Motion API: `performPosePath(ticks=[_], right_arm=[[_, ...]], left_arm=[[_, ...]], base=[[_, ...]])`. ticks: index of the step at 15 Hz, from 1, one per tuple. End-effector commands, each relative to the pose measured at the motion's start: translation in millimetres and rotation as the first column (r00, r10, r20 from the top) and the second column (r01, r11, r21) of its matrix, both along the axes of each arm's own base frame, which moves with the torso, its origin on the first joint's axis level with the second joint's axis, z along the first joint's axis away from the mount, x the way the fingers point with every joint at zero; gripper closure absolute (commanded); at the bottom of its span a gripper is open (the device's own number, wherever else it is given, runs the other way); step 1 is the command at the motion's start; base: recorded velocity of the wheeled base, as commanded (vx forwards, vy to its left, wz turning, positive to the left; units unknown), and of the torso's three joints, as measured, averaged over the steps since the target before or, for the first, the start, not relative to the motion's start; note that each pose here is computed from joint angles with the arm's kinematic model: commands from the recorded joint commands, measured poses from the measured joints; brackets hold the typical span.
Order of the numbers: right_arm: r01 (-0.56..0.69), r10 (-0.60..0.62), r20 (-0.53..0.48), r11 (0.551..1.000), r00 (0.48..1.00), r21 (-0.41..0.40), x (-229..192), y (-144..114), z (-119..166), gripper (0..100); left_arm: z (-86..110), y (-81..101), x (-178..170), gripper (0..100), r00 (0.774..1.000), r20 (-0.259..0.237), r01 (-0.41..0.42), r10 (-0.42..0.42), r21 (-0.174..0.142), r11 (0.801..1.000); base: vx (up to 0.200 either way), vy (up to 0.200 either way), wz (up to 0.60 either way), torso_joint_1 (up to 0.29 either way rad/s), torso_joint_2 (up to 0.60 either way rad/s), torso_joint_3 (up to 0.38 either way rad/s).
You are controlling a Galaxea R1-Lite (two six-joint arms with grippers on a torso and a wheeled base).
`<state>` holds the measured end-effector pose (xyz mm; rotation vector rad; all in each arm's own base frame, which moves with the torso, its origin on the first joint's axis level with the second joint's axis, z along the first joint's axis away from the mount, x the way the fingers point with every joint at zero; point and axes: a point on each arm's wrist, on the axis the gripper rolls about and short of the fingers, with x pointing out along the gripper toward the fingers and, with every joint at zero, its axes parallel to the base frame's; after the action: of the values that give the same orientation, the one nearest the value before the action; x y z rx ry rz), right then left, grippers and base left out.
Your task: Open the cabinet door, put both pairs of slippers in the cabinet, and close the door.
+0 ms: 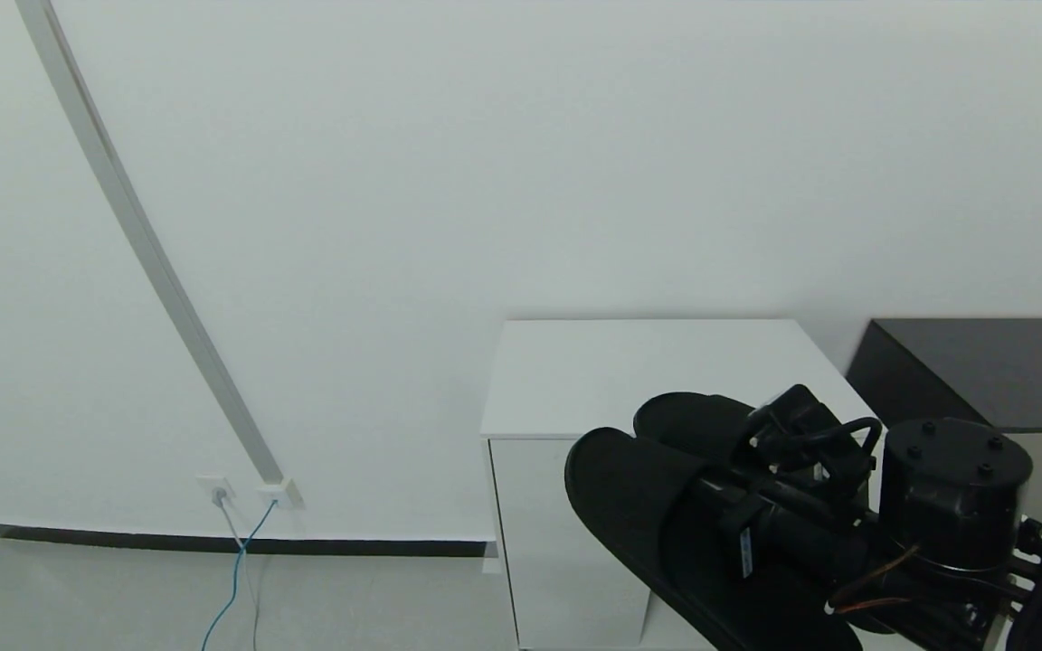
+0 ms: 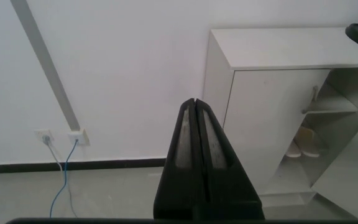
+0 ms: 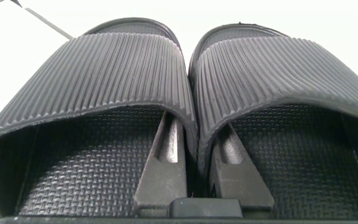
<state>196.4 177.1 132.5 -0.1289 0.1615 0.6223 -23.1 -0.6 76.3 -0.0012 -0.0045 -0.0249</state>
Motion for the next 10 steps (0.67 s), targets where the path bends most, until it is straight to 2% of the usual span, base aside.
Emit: performPosePath(ticks=[1,4,10], right_arm=[[-0.002,0.002,-0.001,1.000,1.000,-0.001,-0.6,-0.1,-0.4,100],[-0.002,0.002,-0.002,1.000,1.000,-0.003,-0.8,-0.2,-0.7,100],[-0.002,0.002,-0.005,1.000,1.000,-0.005,-1.3,-0.7,-1.6,100]], left_arm=[[0.0,0.0,0.1,100,1.000,-0.001,0.000,0.000,0.000,1.000],[0.0,0.0,0.1,100,1.000,-0.001,0.000,0.000,0.001,1.000],[0.0,0.0,0.1,100,1.000,-0.001,0.000,0.000,0.000,1.000]], base=[[0.000,0.000,0.00,0.000,0.00,0.000],[0.000,0.000,0.00,0.000,0.00,0.000],[0.000,-0.200,0.00,-0.003,0.00,0.005]])
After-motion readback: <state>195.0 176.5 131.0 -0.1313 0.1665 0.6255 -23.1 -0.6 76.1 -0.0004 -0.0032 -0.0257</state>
